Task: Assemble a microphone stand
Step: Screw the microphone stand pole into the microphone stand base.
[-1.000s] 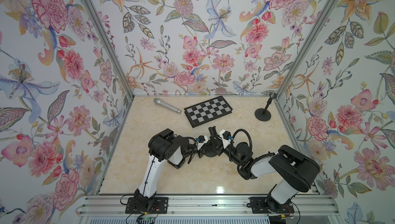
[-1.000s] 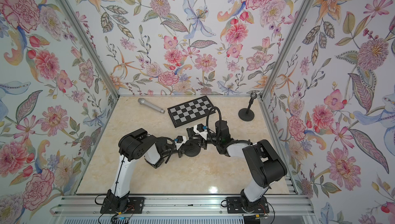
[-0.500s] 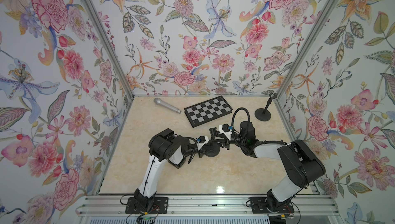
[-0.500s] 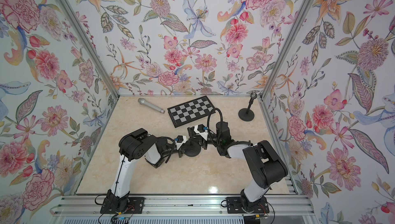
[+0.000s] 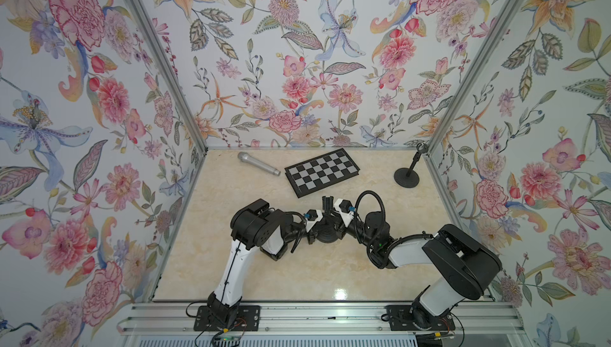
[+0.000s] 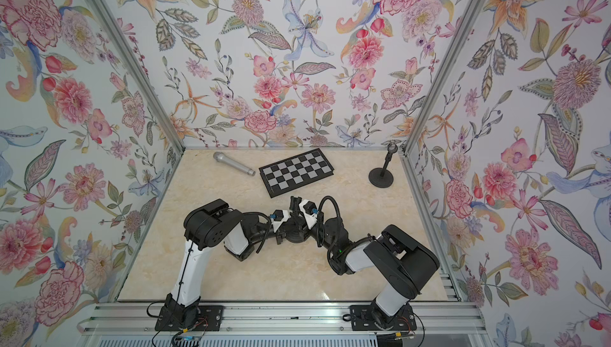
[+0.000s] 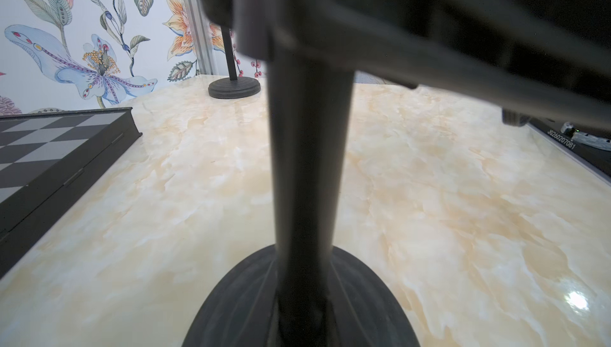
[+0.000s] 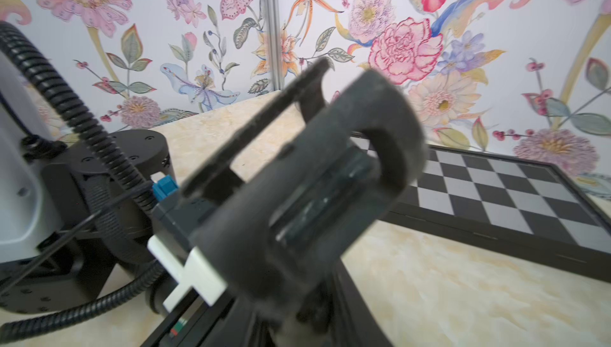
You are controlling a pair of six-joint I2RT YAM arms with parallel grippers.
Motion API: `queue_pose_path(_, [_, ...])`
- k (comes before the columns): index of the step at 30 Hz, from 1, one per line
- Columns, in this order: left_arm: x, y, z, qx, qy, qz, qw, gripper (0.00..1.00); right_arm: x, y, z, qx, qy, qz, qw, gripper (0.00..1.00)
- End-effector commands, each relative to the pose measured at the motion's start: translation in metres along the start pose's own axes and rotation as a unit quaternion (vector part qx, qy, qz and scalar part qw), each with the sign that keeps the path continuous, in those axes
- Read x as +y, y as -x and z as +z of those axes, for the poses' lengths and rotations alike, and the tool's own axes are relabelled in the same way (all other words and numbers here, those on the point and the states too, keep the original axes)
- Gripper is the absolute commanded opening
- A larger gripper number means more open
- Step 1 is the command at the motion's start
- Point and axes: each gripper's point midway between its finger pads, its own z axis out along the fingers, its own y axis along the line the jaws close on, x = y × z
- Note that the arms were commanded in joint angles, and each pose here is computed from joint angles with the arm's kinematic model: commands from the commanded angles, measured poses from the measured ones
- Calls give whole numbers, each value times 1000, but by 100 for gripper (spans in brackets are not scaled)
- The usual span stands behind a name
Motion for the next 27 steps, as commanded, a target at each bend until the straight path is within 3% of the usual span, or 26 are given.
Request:
queue_pose_path(1, [5,0,-7,-39,51,61,996,18,-1,-47,-8,59,-70,95,991,0])
queue_pose_path(3, [5,5,-7,-40,54,68,995,18,9,-39,-9,48,-17,97,994,1])
queue_pose_path(5, [3,0,-7,-37,48,67,996,18,22,-26,-13,34,50,75,995,23])
queue_pose_path(8, [0,1,-7,-37,43,74,996,17,33,-8,-22,26,161,29,986,44])
queue_pose_path(13, [-4,-4,-6,-35,30,78,996,18,33,4,-33,40,279,-26,959,49])
queue_pose_path(15, [-3,-1,-6,-37,31,81,996,18,33,8,-31,41,299,-48,952,49])
queue_pose_path(18, [-3,-5,-5,-36,24,74,996,18,20,12,-21,37,281,-53,957,45])
queue_pose_path(20, [-1,-1,-7,-38,31,78,996,18,8,14,-15,37,256,-45,965,34])
queue_pose_path(24, [-1,-3,-8,-35,33,75,996,20,-8,10,-10,43,198,-20,979,1])
queue_pose_path(27, [1,-3,-9,-35,41,76,996,23,-25,-2,-8,53,77,11,996,0])
